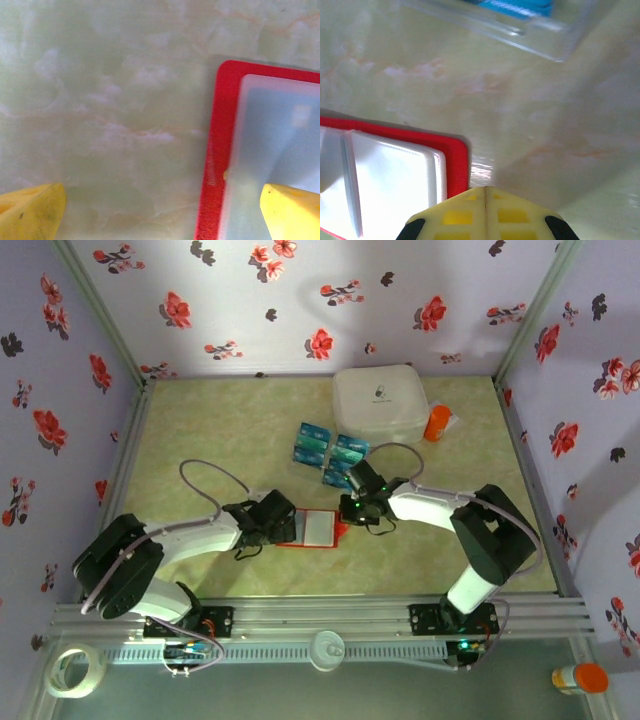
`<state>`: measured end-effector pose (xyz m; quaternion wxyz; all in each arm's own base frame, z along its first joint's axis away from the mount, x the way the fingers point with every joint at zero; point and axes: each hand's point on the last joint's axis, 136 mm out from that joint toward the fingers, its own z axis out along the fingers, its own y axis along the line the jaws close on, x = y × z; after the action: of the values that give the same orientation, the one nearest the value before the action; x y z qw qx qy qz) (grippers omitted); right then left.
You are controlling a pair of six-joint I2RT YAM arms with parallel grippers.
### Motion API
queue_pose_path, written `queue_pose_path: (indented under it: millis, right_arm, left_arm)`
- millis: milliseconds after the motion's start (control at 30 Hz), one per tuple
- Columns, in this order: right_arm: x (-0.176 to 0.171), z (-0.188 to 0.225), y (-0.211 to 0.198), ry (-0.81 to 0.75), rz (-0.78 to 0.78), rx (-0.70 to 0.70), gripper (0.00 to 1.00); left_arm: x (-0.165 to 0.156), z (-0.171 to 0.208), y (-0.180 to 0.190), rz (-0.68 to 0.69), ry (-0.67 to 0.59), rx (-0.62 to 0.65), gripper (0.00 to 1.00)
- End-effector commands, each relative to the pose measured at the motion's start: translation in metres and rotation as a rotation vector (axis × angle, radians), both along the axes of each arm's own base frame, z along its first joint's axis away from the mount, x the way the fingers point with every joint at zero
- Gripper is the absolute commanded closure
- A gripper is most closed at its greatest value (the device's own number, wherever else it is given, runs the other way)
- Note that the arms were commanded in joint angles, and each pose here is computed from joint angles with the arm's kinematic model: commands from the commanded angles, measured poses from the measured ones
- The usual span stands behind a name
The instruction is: Put the credit cards into the card holder
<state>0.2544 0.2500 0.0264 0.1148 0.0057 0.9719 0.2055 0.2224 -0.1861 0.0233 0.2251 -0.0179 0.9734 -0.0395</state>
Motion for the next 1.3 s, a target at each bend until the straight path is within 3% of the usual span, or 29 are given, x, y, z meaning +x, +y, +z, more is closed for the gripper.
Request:
queue_pose_path:
  millis: [0,167,333,500,800,1267]
  right_arm:
    - [0.010,0.005,-0.011,-0.032,-0.047,0.000,1.00]
    - [0.013,0.010,-0.013,-0.037,-0.031,0.008,0.99]
    - [0.015,0.017,-0.011,-0.041,-0.014,0.019,0.69]
    - [0.030,0.052,-0.014,-0.107,0.017,-0.004,0.60]
    - [0.070,0.103,-0.013,-0.224,0.184,-0.133,0.55]
    - [0.095,0.079,0.004,-0.174,0.365,-0.289,0.63]
  left_arm:
    - [0.006,0.005,-0.004,-0.019,-0.027,0.013,0.00]
    - [0.007,0.005,-0.004,-0.018,-0.033,0.008,0.00]
    - [0.006,0.001,-0.003,-0.014,-0.029,0.010,0.00]
    - [0.004,0.000,-0.001,-0.014,-0.027,0.012,0.00]
    - [0.003,-0.004,0.001,-0.008,-0.025,0.014,0.00]
    - [-0.003,-0.009,0.009,0.012,-0.018,0.021,0.00]
